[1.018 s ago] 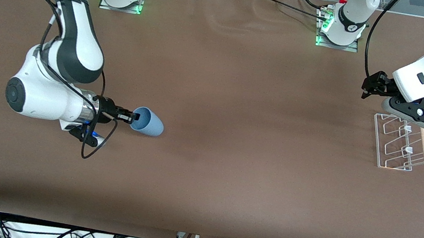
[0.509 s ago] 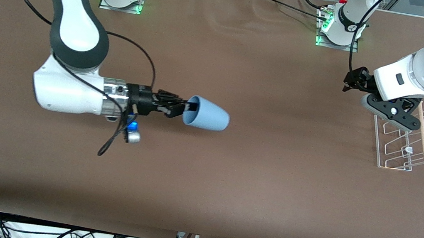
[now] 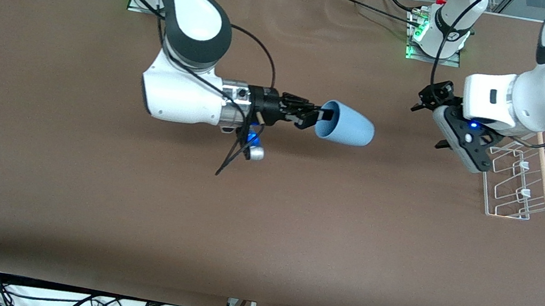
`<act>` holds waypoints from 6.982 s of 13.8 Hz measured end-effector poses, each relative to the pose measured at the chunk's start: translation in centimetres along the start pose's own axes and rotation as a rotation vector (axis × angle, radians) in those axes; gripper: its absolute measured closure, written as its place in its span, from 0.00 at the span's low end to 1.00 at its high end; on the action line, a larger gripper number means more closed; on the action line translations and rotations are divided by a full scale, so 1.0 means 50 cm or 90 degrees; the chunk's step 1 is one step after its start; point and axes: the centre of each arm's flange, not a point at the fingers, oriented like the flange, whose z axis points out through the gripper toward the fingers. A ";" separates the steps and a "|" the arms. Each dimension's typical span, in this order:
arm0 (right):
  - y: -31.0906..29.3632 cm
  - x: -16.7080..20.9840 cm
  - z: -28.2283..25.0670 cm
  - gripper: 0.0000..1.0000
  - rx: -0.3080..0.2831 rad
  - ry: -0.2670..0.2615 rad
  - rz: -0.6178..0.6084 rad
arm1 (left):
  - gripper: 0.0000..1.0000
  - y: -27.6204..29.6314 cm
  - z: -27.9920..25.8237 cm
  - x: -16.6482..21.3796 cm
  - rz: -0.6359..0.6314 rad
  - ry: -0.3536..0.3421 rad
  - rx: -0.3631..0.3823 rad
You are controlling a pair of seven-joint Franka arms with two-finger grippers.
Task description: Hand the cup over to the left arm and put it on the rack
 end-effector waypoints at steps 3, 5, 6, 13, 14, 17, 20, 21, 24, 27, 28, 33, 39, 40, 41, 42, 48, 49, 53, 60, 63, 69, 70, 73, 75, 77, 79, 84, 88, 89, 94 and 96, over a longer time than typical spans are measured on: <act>-0.008 -0.015 0.011 0.94 0.017 -0.016 0.017 | 0.00 0.042 0.035 0.043 0.132 0.030 -0.046; -0.009 -0.010 0.008 0.94 0.025 -0.018 0.023 | 0.00 0.030 0.052 0.050 0.218 0.052 -0.077; -0.009 -0.007 0.008 0.94 0.026 -0.019 0.024 | 0.00 0.021 0.056 0.050 0.249 0.058 -0.081; -0.002 0.012 0.016 0.94 0.025 -0.019 0.030 | 0.00 0.032 0.070 0.093 0.333 0.104 -0.038; -0.001 0.015 0.019 0.94 0.025 -0.020 0.031 | 0.00 0.037 0.083 0.100 0.337 0.101 -0.043; 0.001 0.017 0.028 0.94 0.022 -0.021 0.031 | 0.05 0.044 0.124 0.118 0.343 0.090 -0.058; 0.003 0.025 0.028 0.94 0.025 -0.022 0.036 | 0.26 0.042 0.126 0.118 0.349 0.089 -0.059; 0.003 0.025 0.028 0.94 0.025 -0.022 0.036 | 0.26 0.042 0.126 0.118 0.349 0.090 -0.059; -0.001 0.024 0.024 0.70 0.027 -0.020 0.034 | 0.26 0.038 0.125 0.116 0.347 0.090 -0.058; -0.016 0.039 -0.016 0.37 0.027 -0.003 0.025 | 0.26 0.030 0.120 0.108 0.342 0.082 -0.065; -0.020 0.049 -0.045 0.26 0.012 0.003 0.019 | 0.26 0.025 0.116 0.103 0.339 0.079 -0.068; -0.002 0.134 -0.308 0.00 -0.188 0.123 -0.057 | 0.26 -0.054 0.099 0.040 0.314 -0.011 -0.033; 0.063 0.193 -0.595 0.00 -0.415 0.284 -0.103 | 0.26 -0.100 0.103 -0.012 0.291 -0.265 0.135; 0.073 0.201 -0.642 0.01 -0.437 0.304 -0.106 | 0.26 -0.114 0.098 -0.029 0.281 -0.321 0.164; 0.079 0.200 -0.679 0.01 -0.466 0.328 -0.108 | 0.26 -0.129 0.090 -0.049 0.270 -0.381 0.191; 0.081 0.194 -0.701 0.00 -0.492 0.348 -0.109 | 0.26 -0.145 0.082 -0.069 0.255 -0.444 0.215; 0.095 0.139 -0.820 0.00 -0.577 0.394 -0.103 | 0.26 -0.318 0.172 -0.138 0.164 -0.765 0.333; 0.099 0.117 -0.848 0.01 -0.586 0.394 -0.115 | 0.26 -0.340 0.195 -0.141 0.151 -0.808 0.353; 0.137 -0.010 -0.932 0.00 -0.613 0.405 -0.184 | 0.26 -0.375 0.277 -0.157 0.108 -0.891 0.369; 0.206 -0.140 -1.010 0.00 -0.676 0.385 -0.298 | 0.26 -0.417 0.296 -0.198 0.010 -0.883 0.442; 0.214 -0.117 -1.007 0.00 -0.687 0.373 -0.297 | 0.26 -0.451 0.327 -0.226 -0.003 -0.907 0.448; 0.222 -0.078 -1.002 0.00 -0.713 0.372 -0.292 | 0.26 -0.477 0.411 -0.291 -0.001 -0.947 0.428; 0.221 -0.075 -1.001 0.00 -0.714 0.373 -0.293 | 0.26 -0.480 0.411 -0.295 -0.004 -0.947 0.428; 0.221 -0.073 -0.999 0.00 -0.714 0.372 -0.294 | 0.26 -0.516 0.401 -0.321 -0.012 -0.922 0.429; 0.221 -0.073 -0.999 0.00 -0.714 0.372 -0.294 | 0.26 -0.543 0.390 -0.344 -0.018 -0.915 0.433; 0.221 -0.073 -0.999 0.00 -0.714 0.372 -0.294 | 0.26 -0.553 0.383 -0.351 -0.017 -0.918 0.442; 0.221 -0.073 -0.999 0.00 -0.714 0.372 -0.294 | 0.26 -0.561 0.388 -0.353 -0.008 -0.907 0.444; 0.223 -0.069 -0.998 0.00 -0.715 0.370 -0.293 | 0.26 -0.567 0.409 -0.360 -0.003 -0.909 0.439; 0.222 -0.062 -0.987 0.00 -0.718 0.364 -0.295 | 0.20 -0.562 0.416 -0.360 0.000 -0.913 0.437; 0.221 -0.061 -0.982 0.00 -0.719 0.362 -0.297 | 0.10 -0.559 0.417 -0.358 0.000 -0.915 0.437; 0.220 -0.061 -0.979 0.00 -0.720 0.361 -0.298 | 0.00 -0.515 0.419 -0.318 -0.007 -0.922 0.440; 0.220 -0.061 -0.979 0.00 -0.720 0.361 -0.298 | 0.00 -0.488 0.386 -0.282 -0.040 -0.886 0.429</act>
